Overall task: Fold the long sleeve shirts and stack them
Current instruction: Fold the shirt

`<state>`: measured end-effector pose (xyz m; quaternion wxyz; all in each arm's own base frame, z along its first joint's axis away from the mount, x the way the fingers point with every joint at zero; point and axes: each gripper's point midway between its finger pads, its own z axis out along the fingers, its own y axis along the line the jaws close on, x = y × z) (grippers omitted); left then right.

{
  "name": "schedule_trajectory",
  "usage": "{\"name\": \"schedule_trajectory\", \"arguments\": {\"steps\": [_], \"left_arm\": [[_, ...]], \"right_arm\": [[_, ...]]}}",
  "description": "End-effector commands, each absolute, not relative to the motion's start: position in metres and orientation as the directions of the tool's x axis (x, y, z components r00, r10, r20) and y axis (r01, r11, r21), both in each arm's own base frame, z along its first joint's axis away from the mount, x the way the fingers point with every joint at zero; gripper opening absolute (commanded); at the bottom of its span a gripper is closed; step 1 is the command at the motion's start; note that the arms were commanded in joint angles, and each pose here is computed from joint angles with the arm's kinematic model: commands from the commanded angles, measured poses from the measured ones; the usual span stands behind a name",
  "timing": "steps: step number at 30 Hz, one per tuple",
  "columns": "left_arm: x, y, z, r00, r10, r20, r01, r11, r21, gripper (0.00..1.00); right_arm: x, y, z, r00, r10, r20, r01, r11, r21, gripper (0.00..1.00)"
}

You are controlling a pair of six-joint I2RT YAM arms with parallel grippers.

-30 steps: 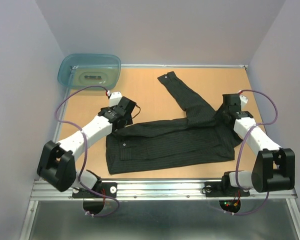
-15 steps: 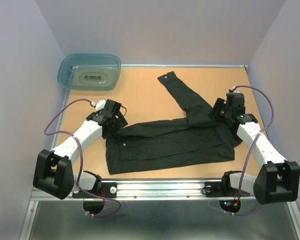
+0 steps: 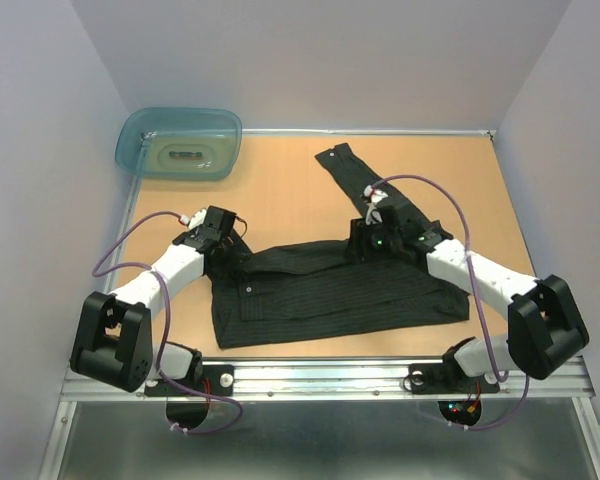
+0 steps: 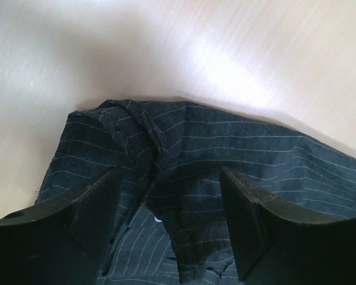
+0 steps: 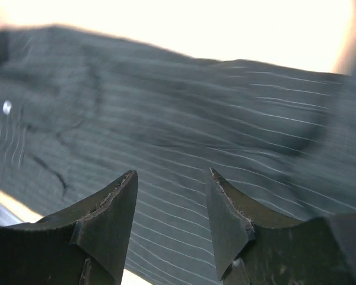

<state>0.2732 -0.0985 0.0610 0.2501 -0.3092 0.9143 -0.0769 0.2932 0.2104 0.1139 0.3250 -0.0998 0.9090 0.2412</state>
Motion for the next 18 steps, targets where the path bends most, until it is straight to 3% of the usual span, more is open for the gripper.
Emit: {"name": "schedule_trajectory", "arguments": {"steps": [1,5,18], "left_arm": [[0.279,-0.102,0.057,-0.673,-0.622,-0.4,-0.531,0.783,-0.325,0.75],[0.28,-0.104,0.052,-0.681,-0.619,-0.391,-0.527,0.785,-0.325,0.7],[0.268,-0.102,0.03,-0.696,-0.617,-0.367,-0.537,0.787,-0.304,0.69]], "right_arm": [[0.298,0.258,0.127,-0.682,-0.102,-0.725,-0.487,0.802,0.346,0.55],[0.289,0.282,0.114,-0.675,-0.132,-0.726,-0.527,0.775,0.35,0.55],[0.273,0.281,0.077,-0.709,-0.187,-0.68,-0.525,0.783,0.332,0.54]]}}
